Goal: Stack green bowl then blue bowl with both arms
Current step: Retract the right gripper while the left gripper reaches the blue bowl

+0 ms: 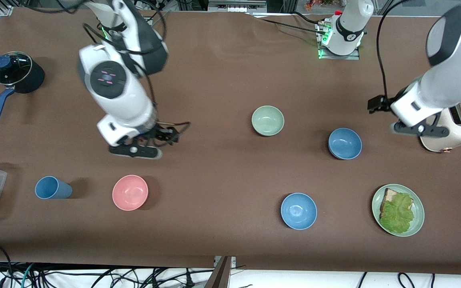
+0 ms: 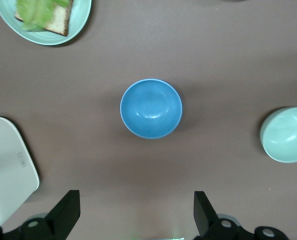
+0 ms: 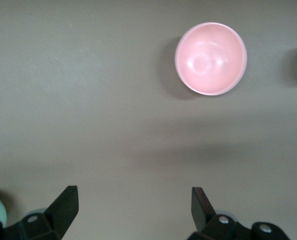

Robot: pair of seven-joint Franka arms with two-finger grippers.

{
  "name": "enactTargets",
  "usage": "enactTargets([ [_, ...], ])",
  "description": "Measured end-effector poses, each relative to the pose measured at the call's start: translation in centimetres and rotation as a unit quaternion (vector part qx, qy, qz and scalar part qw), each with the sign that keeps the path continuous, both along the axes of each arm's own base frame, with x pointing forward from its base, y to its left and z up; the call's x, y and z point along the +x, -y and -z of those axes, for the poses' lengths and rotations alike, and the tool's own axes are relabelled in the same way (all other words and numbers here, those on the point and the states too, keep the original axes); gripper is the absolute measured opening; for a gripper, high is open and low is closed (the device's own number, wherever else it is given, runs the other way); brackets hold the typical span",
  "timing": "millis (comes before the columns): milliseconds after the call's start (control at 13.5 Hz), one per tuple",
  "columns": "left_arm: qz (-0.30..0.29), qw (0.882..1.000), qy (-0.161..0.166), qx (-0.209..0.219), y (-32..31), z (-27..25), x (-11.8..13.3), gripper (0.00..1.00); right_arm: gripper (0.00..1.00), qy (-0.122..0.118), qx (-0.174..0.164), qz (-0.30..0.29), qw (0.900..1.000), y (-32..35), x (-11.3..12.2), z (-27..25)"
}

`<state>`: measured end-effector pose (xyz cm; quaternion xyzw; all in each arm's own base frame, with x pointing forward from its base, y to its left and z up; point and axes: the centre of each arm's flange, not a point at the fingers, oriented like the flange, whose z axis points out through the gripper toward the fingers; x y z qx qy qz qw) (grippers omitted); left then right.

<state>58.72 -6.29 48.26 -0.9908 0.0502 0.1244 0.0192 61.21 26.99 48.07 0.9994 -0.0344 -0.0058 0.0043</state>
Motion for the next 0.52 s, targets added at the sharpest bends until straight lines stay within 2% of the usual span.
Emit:
enactTargets([
  [148,-0.007,1.000,-0.009,-0.002,-1.4,3.4,1.5,1.00,1.00,-0.014,0.016,-0.011,1.000,6.3,-1.1,-3.3],
  [297,0.012,1.000,0.001,-0.013,-2.9,5.8,2.4,1.00,1.00,-0.019,0.027,-0.009,0.999,11.2,-2.2,-6.3],
  [520,0.030,0.999,0.014,-0.020,-3.8,11.3,1.8,1.00,1.00,-0.023,0.030,-0.001,0.999,16.9,-3.7,-9.8],
])
